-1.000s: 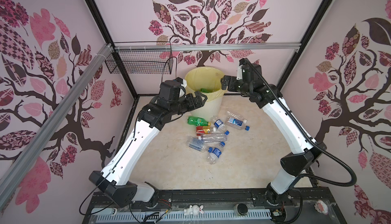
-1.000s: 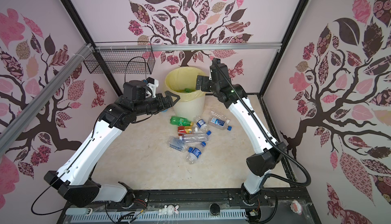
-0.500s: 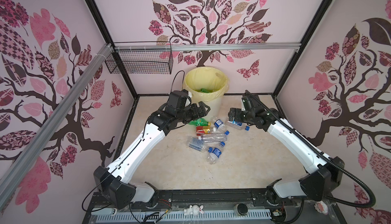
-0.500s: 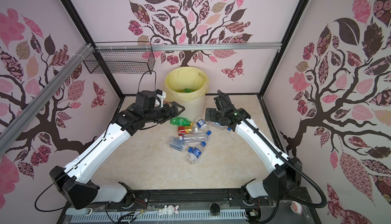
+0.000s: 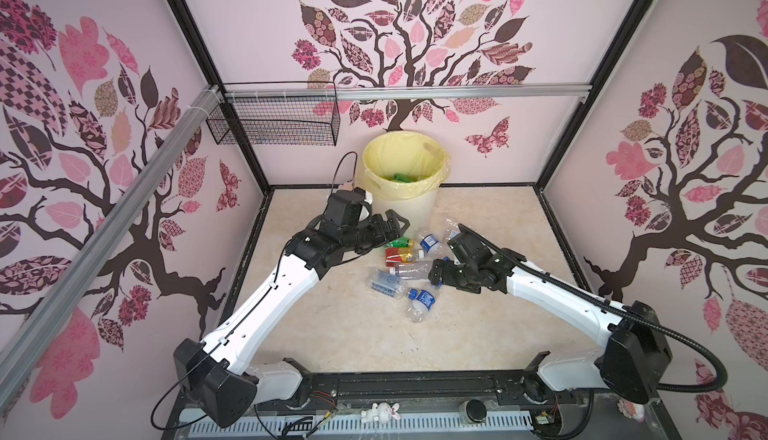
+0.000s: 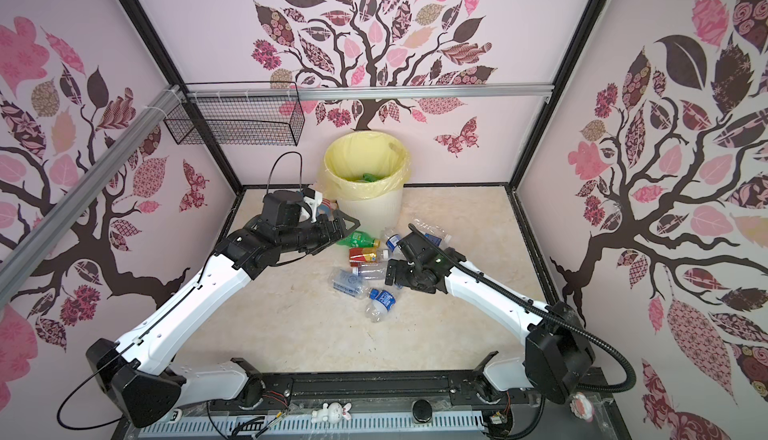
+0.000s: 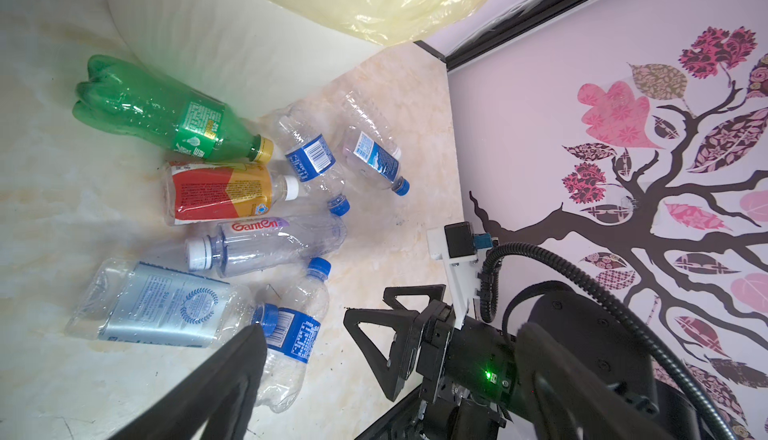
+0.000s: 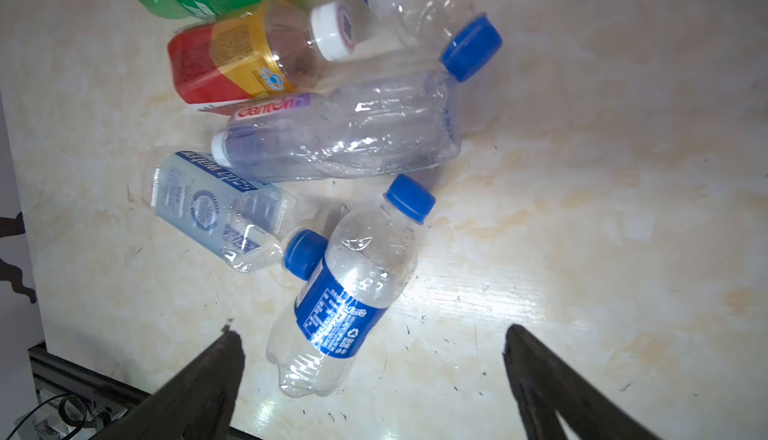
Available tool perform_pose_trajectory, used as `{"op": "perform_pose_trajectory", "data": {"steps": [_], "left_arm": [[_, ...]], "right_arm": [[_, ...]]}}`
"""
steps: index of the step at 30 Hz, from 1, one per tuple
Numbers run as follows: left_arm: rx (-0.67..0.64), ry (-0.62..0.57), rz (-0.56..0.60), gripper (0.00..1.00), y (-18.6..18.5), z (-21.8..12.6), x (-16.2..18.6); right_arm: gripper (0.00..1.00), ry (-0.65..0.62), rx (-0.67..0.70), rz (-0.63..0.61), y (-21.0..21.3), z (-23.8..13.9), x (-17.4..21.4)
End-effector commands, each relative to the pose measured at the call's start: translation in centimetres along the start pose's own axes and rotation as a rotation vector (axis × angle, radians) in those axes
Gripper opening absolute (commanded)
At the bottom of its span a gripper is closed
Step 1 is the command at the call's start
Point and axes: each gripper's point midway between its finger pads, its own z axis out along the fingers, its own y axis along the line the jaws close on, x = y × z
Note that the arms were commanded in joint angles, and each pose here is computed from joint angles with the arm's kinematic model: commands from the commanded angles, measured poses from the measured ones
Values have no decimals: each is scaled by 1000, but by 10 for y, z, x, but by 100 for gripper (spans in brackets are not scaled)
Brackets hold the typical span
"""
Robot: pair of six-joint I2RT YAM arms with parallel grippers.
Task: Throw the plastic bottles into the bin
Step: 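Close right gripper on the blue-label water bottle in the pile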
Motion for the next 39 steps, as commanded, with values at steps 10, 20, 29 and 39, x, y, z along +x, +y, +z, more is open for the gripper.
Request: {"op": "perform_pose_trajectory", "data": {"steps": [10,20,29,39], "left_arm": [[9,-13,4,97,1,-13,7],[1,-21,0,97,3,-18,7],[-6,-12,2,97,5,-19,10],[-1,-5,6,97,2,-17,9]], "right_arm": [[94,120,-76,86,14,33,32],[87,165,-53,81,9,60,40],[82,174,-31,77,2,77,44],[68,158,1,79,-11,80,40]]}}
